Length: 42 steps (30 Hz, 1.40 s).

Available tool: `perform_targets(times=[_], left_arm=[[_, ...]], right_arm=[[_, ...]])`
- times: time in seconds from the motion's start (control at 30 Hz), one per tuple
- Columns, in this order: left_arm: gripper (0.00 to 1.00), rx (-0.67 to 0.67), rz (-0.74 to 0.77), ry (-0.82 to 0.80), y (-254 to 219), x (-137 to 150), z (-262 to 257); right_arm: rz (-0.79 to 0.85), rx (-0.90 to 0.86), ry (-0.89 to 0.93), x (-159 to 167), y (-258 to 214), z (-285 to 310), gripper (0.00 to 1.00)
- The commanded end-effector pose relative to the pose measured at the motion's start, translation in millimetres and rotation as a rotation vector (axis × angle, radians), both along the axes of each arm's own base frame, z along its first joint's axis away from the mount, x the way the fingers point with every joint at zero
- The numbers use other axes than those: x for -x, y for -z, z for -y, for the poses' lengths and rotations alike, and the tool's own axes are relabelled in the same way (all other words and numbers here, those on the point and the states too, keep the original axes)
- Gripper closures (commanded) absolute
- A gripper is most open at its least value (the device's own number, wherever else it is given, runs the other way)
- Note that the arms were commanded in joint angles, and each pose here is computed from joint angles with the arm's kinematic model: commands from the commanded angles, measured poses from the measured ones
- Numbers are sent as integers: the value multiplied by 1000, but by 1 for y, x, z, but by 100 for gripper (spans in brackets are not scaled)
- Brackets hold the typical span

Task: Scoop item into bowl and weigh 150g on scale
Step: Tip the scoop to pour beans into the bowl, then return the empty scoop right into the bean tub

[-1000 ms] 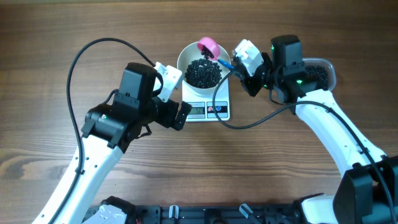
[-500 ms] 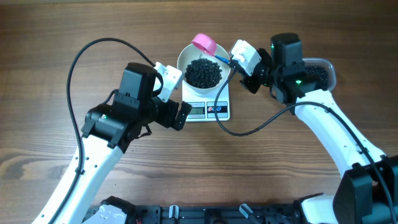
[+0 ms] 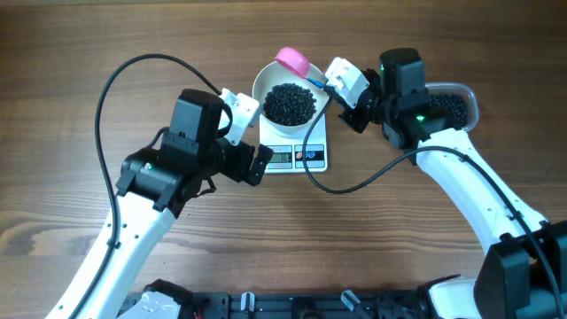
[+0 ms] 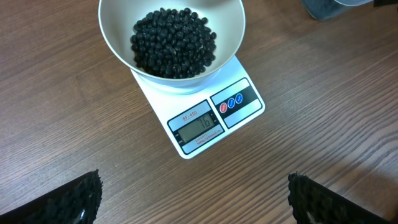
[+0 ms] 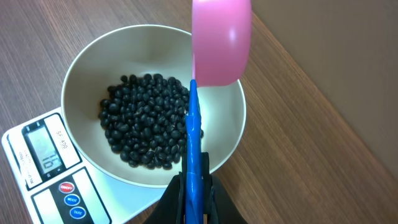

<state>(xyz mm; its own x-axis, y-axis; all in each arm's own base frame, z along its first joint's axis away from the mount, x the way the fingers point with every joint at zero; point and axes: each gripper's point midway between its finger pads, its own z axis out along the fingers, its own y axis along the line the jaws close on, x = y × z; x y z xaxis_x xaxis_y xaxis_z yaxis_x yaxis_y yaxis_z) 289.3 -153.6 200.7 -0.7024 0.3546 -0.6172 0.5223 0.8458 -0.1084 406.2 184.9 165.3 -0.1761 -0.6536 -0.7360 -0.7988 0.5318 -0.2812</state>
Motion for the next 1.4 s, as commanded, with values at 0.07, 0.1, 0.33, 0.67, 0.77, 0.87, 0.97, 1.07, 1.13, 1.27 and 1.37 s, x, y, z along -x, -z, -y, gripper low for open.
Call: perform_targets(times=[0.07,0.1,0.33,0.67,0.77,0.87,0.97,1.07,1.13,1.27,1.37], left_arm=[[0,22,11,10,-8,-2,5],[0,22,11,9,-8,-2,5],[0,22,11,9,-8,-2,5],[0,22,11,9,-8,-2,5],[0,22,11,9,-8,-2,5],[0,22,11,9,-8,-2,5],[0,22,11,9,-8,-2,5],[0,22,11,9,-8,-2,5],[0,22,11,9,-8,-2,5],[0,22,11,10,-8,-2,5],[0,22,11,10,-8,-2,5]], right_arm=[[-78,-182,-77,15,-15,-26,96],[-124,-255,-69,18,-20,-32,96],[-373,-632,216,0,-52,-28,96],[-76,-636,769,5,-128,129,96],[-77,-458,932,43,-113,177,96],[-120,-233,1025,77,-87,211,96],[-145,-7,1107,98,-68,241,96],[-199,127,1083,108,-52,249,96],[-230,149,1075,105,-43,249,96],[-347,294,968,95,-2,250,96],[-404,320,959,92,16,250,96]])
